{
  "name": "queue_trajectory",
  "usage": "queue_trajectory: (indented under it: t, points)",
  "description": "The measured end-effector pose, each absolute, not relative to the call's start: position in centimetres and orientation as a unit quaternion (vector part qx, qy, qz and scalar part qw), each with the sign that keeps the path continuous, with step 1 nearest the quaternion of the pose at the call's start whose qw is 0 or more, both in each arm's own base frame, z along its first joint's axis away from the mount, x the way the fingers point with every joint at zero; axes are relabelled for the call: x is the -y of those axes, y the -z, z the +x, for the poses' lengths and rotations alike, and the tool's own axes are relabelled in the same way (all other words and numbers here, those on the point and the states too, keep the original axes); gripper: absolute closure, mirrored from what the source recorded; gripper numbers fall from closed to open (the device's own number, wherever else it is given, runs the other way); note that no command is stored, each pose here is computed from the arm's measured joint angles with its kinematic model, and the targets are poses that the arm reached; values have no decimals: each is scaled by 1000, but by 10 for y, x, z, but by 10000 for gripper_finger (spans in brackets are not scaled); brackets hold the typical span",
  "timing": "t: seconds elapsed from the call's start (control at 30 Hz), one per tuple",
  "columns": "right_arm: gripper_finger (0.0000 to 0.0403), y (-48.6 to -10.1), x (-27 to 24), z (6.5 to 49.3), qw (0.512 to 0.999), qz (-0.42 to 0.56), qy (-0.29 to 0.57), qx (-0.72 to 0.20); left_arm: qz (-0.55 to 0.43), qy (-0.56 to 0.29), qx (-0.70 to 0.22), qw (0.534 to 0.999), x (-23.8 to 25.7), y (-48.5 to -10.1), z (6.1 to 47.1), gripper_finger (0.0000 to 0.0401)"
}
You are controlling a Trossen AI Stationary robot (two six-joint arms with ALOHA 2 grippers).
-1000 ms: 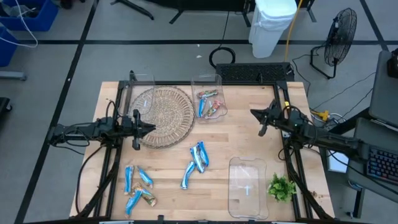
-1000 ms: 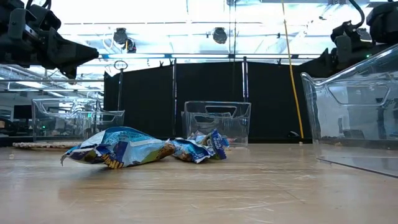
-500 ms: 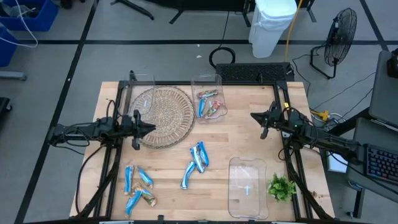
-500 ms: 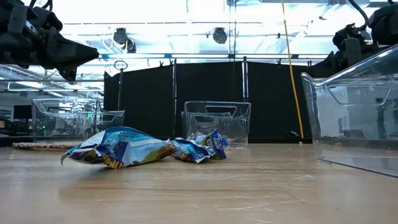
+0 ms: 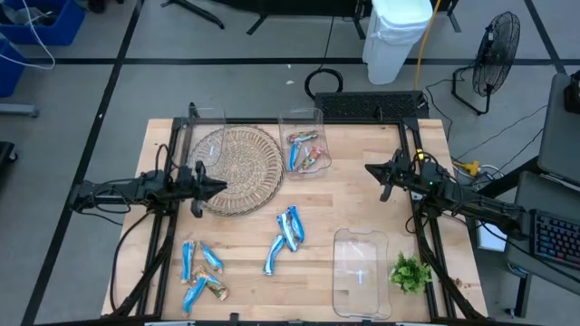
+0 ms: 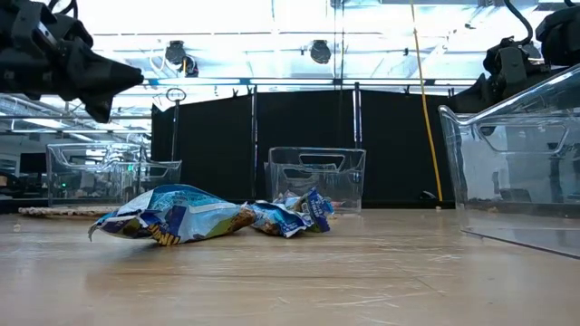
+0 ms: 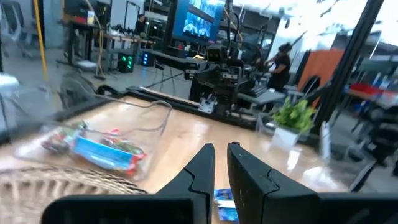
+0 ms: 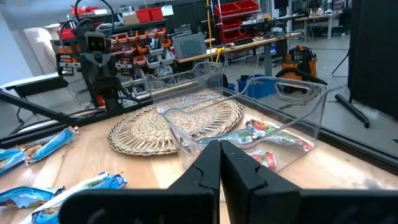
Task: Pick and place Granola Bars by type
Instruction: Put the yellow granola bar into the top left transparent bin
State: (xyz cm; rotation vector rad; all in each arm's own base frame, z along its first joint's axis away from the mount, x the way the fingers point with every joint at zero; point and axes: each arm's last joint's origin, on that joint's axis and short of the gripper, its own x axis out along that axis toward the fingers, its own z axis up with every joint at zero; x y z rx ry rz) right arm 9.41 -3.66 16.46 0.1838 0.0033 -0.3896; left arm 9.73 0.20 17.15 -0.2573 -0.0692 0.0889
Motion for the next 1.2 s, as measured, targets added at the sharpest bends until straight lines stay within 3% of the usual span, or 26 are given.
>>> queue_trajectory:
  t: [0.17,0.3,0.5,0.63,0.93,1.2]
  points:
    - [403,-165,37,94,977,91,194,-2,-187,-58,34,980,-3,-171,98,350]
    - [403,-165,37,94,977,91,194,-1,-211,-71,15,975,-3,-167,103,321]
    - [403,-165,37,94,977,91,194,-1,-259,-19,-64,964,9,-170,116,257]
    - [403,-165,37,94,977,91,194,-1,-320,13,-160,934,25,-190,132,241]
    - [403,-165,37,94,977,91,194,-1,-472,-45,-420,774,79,-238,178,275]
    - [403,-165,37,94,977,91,194,-1,-520,-223,-561,604,123,-219,182,306]
